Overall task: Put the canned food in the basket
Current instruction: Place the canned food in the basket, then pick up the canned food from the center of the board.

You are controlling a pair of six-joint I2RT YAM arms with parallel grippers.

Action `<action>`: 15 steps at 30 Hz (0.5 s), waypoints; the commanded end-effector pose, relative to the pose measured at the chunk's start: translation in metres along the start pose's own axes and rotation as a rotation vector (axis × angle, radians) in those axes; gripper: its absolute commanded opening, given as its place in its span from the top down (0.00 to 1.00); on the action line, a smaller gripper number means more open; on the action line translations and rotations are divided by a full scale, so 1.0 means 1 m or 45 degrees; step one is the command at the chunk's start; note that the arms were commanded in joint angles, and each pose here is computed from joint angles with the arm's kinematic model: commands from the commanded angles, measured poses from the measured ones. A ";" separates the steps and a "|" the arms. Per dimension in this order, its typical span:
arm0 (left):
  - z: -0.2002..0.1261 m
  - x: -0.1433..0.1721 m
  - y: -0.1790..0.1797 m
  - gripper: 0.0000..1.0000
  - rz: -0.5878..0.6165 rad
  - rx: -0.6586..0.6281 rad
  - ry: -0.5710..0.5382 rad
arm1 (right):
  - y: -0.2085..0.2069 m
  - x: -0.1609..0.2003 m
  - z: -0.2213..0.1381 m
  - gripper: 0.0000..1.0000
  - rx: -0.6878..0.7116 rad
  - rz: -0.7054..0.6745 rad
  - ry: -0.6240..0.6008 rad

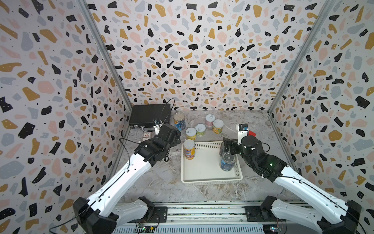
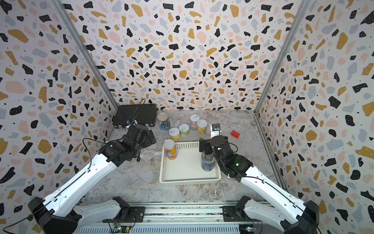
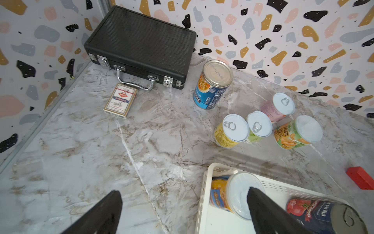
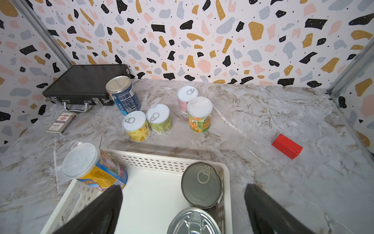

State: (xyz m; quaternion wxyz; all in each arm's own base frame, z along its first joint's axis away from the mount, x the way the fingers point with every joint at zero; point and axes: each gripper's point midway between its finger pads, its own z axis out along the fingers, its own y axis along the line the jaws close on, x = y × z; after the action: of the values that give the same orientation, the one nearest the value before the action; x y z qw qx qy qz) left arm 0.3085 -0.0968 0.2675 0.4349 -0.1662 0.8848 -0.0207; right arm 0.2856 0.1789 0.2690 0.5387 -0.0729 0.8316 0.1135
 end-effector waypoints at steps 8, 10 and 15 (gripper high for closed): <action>0.020 -0.019 -0.046 0.00 0.100 0.268 0.062 | -0.014 0.006 -0.015 0.00 0.020 -0.014 -0.020; 0.015 -0.032 -0.048 0.01 0.077 0.280 -0.003 | -0.018 0.006 -0.018 0.00 0.036 -0.011 -0.035; 0.002 -0.067 -0.052 0.00 0.110 0.233 -0.065 | -0.017 0.006 -0.019 0.00 0.022 0.000 -0.043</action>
State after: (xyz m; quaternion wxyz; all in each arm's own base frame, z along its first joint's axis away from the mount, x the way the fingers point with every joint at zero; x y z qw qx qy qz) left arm 0.3503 -0.1228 0.2881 0.4314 -0.0998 0.8938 -0.0718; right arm 0.2705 0.1617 0.2664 0.5478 -0.0711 0.8258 0.1133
